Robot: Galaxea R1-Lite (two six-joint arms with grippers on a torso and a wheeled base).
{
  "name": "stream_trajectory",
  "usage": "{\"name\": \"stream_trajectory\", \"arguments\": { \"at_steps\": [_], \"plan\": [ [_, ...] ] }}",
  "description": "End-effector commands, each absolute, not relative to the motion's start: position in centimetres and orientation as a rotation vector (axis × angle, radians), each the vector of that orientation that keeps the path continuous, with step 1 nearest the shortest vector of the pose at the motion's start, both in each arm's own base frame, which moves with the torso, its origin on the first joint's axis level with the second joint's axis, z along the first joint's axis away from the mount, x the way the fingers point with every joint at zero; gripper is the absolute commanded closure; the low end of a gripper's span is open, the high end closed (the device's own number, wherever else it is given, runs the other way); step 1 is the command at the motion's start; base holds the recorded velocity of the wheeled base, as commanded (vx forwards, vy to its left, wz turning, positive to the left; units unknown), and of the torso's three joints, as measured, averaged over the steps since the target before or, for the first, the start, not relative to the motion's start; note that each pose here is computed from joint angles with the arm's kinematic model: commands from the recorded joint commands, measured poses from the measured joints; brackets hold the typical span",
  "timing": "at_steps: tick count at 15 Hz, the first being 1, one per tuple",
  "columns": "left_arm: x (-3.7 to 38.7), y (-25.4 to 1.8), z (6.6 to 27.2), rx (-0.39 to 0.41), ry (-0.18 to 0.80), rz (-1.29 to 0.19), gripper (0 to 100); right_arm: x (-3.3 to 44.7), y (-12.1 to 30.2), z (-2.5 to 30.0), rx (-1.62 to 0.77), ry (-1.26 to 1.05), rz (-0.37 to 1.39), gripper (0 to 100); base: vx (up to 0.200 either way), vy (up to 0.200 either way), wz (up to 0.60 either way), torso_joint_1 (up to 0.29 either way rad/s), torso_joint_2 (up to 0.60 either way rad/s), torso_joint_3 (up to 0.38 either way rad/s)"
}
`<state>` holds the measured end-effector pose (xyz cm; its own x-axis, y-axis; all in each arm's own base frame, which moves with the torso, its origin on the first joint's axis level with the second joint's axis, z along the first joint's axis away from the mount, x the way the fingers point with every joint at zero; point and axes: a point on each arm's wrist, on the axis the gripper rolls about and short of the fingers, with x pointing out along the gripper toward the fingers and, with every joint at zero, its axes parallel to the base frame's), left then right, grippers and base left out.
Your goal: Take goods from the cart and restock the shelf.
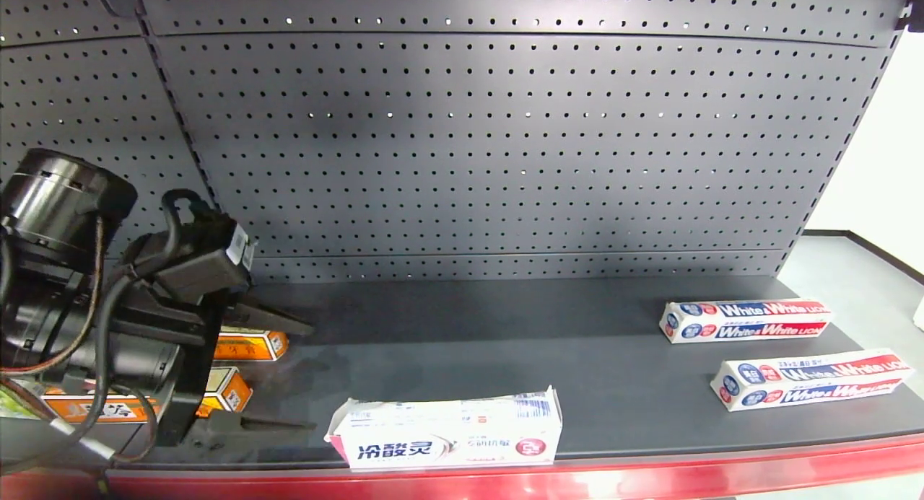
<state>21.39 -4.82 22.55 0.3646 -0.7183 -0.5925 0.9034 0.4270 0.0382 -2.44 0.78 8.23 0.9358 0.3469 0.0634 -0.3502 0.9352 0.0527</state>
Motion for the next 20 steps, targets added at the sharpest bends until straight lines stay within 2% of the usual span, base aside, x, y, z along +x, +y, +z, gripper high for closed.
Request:
{"name": "stream_trajectory", "arguments": {
  "at_steps": [1,2,3,4,5,6,9,10,11,14,16,17,19,20],
  "plan": [
    [21.5,-5.1,23.6,0.340,0.480,-0.988,0,-2.4,0.8,8.2,0.064,-0.055,0.357,100,0.000,0.000,0.00,0.000,0.00,0.000],
    [22.0,-5.0,23.2,0.351,0.465,-0.892,0,-2.4,0.8,8.2,0.064,-0.053,0.357,100,0.000,0.000,0.00,0.000,0.00,0.000],
    [22.1,-5.0,23.1,0.360,0.462,-0.864,0,-2.4,0.8,8.2,0.064,-0.053,0.357,100,0.000,0.000,0.00,0.000,0.00,0.000],
    [22.5,-4.9,21.7,0.388,0.445,-0.738,0,-2.4,0.8,8.2,0.064,-0.053,0.357,100,0.000,0.000,0.00,0.000,0.00,0.000],
    [22.5,-4.9,21.7,0.388,0.445,-0.738,0,-2.4,0.8,8.2,0.064,-0.053,0.357,100,0.000,0.000,0.00,0.000,0.00,0.000],
    [22.8,-4.9,20.8,0.368,0.390,-0.614,0,-2.4,0.8,8.2,0.064,-0.053,0.357,100,0.000,0.000,0.00,0.000,0.00,0.000],
    [23.2,-4.9,21.2,0.324,0.268,-0.370,0,-2.4,0.8,8.2,0.064,-0.053,0.357,100,0.000,0.000,0.00,0.000,0.00,0.000],
    [23.2,-4.9,21.2,0.324,0.268,-0.370,0,-2.4,0.8,8.2,0.064,-0.053,0.357,100,0.000,0.000,0.00,0.000,0.00,0.000],
    [21.6,-5.4,21.6,0.271,0.184,-0.234,0,-2.4,0.8,8.2,0.064,-0.053,0.355,100,0.000,0.000,0.00,0.000,0.00,0.000],
    [19.3,-5.4,21.2,0.236,0.130,-0.121,0,-2.4,0.8,8.2,0.064,-0.055,0.357,100,0.000,0.000,0.00,0.000,0.00,0.000],
    [18.4,-5.0,21.6,0.230,0.102,-0.100,0,-2.4,0.8,8.2,0.064,-0.053,0.357,100,0.000,0.000,0.00,0.000,0.00,0.000],
    [16.7,-4.5,22.4,0.218,0.059,-0.062,0,-2.4,0.8,8.2,0.064,-0.055,0.357,100,0.000,0.000,0.00,0.000,0.00,0.000],
    [15.6,-4.1,22.5,0.213,0.039,-0.039,0,-2.4,0.8,8.2,0.064,-0.053,0.357,100,0.000,0.000,0.00,0.000,0.00,0.000],
    [13.7,-3.4,22.4,0.200,0.007,-0.005,0,-2.4,0.8,8.2,0.064,-0.053,0.357,100,0.000,0.000,0.00,0.000,0.00,0.000]
  ]
}}
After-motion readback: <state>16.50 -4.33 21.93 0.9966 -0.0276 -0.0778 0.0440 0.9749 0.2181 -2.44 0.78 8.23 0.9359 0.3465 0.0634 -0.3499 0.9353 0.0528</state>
